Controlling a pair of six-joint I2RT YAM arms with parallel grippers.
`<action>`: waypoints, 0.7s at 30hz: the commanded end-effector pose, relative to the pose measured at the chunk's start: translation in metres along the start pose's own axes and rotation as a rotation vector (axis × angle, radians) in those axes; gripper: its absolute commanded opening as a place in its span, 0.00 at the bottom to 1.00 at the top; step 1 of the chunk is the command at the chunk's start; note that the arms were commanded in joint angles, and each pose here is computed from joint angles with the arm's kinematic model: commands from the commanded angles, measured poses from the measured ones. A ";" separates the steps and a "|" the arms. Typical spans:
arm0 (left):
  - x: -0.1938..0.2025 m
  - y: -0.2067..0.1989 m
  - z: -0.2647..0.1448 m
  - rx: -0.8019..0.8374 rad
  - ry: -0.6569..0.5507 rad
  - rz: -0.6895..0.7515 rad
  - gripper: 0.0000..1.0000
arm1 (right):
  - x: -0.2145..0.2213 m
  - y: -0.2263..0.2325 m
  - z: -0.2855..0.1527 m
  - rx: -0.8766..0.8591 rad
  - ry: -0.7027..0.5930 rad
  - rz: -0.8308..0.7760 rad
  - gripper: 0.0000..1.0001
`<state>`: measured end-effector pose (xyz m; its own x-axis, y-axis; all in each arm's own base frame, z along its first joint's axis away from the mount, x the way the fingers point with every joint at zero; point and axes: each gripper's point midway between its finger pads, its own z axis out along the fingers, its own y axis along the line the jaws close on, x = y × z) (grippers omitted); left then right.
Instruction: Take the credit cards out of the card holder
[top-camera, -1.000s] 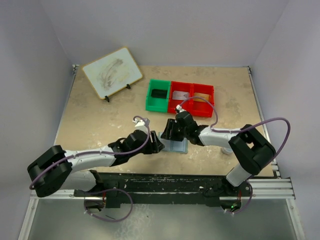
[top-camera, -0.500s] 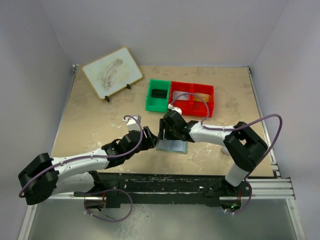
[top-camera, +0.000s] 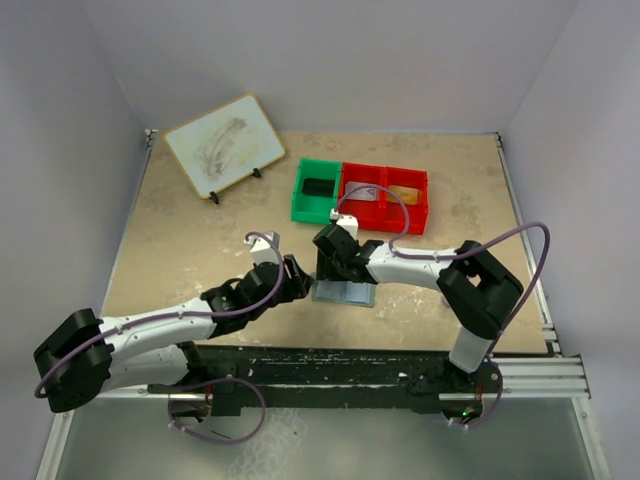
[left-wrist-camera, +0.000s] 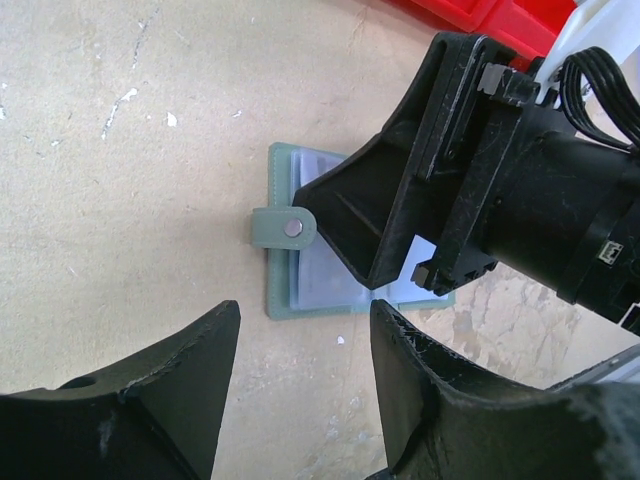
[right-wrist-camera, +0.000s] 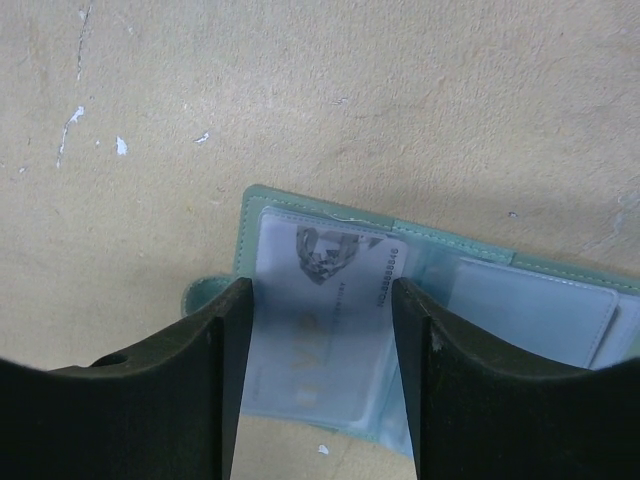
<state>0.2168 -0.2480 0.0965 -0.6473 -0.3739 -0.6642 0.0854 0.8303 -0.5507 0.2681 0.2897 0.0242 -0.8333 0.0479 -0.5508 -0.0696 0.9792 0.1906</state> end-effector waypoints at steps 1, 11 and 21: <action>-0.001 -0.023 0.003 0.081 0.013 -0.006 0.52 | 0.037 -0.017 -0.001 0.018 0.103 0.007 0.55; 0.012 -0.038 0.011 0.147 0.062 -0.005 0.52 | 0.034 -0.003 -0.006 -0.131 0.103 0.063 0.51; 0.025 -0.052 0.028 0.197 0.096 -0.026 0.53 | 0.031 -0.011 -0.007 -0.185 0.099 0.119 0.51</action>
<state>0.2091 -0.2865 0.0705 -0.7378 -0.3079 -0.6007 0.1562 0.7878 -0.5958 0.2606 0.2906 0.0308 -0.8478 0.1555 -0.5070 -0.0847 0.9041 0.4189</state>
